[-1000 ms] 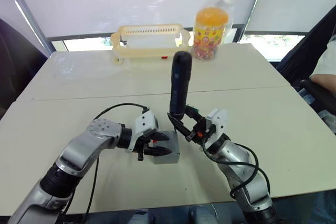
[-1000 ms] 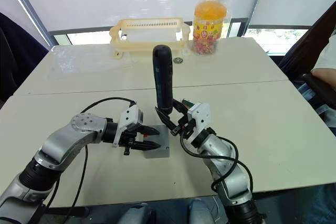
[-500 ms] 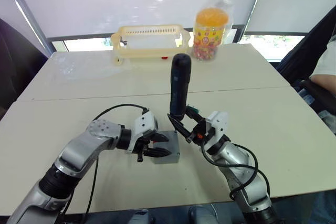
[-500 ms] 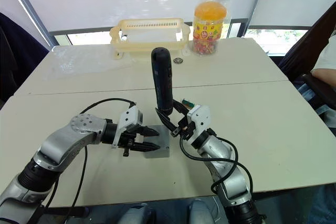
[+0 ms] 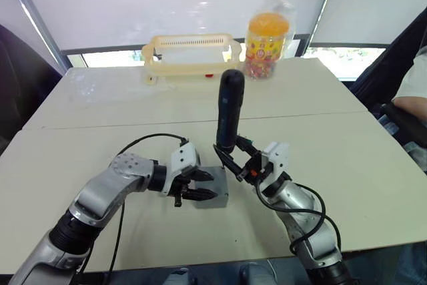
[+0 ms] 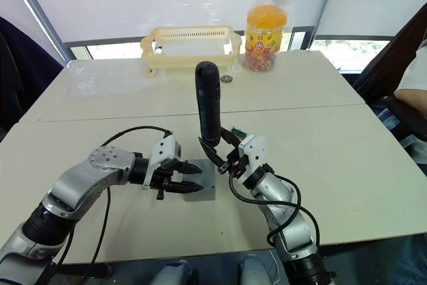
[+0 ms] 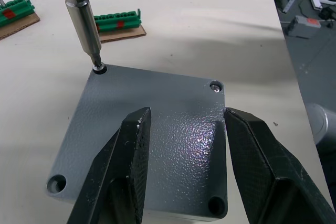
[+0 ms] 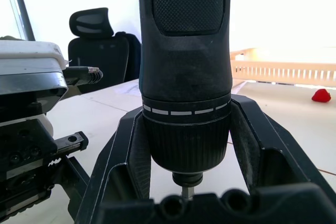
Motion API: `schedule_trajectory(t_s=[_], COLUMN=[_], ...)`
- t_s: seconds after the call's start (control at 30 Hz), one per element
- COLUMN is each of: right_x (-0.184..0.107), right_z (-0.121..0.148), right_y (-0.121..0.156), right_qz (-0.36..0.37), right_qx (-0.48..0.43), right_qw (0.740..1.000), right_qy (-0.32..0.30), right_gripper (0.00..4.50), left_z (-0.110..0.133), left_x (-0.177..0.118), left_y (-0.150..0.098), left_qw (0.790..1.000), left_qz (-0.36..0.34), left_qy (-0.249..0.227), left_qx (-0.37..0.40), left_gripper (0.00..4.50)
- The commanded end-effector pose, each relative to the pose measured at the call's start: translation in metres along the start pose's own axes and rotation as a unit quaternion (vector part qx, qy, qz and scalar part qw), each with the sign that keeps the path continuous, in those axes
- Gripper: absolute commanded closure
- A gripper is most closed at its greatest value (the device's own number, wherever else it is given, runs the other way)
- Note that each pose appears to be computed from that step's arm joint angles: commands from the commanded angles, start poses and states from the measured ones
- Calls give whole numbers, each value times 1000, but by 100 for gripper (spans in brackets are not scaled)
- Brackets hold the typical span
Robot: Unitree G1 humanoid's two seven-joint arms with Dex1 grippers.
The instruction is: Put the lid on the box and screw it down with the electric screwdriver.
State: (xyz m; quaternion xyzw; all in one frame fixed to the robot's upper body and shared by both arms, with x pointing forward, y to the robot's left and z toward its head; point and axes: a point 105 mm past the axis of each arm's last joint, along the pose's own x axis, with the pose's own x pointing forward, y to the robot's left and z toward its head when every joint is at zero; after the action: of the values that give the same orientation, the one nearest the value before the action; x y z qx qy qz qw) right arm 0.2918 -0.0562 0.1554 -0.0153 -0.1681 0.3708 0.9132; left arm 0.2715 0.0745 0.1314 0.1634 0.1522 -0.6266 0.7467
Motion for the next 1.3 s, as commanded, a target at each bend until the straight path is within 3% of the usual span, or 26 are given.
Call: schedule_trajectory(t_s=[0.03, 1.3], right_x=[-9, -18], right_z=[-32, -60], right_y=[1, 7], right_qz=[-12, 1], right_qx=[34, 25], right_qw=[998, 994], right_qy=[61, 102], right_gripper=[277, 277], left_z=[-10, -17], left_x=[-2, -4], left_y=[0, -2], left_qw=[1000, 999], left_qz=[5, 11], left_qy=[16, 22], left_qx=[-12, -25], left_gripper=[229, 229])
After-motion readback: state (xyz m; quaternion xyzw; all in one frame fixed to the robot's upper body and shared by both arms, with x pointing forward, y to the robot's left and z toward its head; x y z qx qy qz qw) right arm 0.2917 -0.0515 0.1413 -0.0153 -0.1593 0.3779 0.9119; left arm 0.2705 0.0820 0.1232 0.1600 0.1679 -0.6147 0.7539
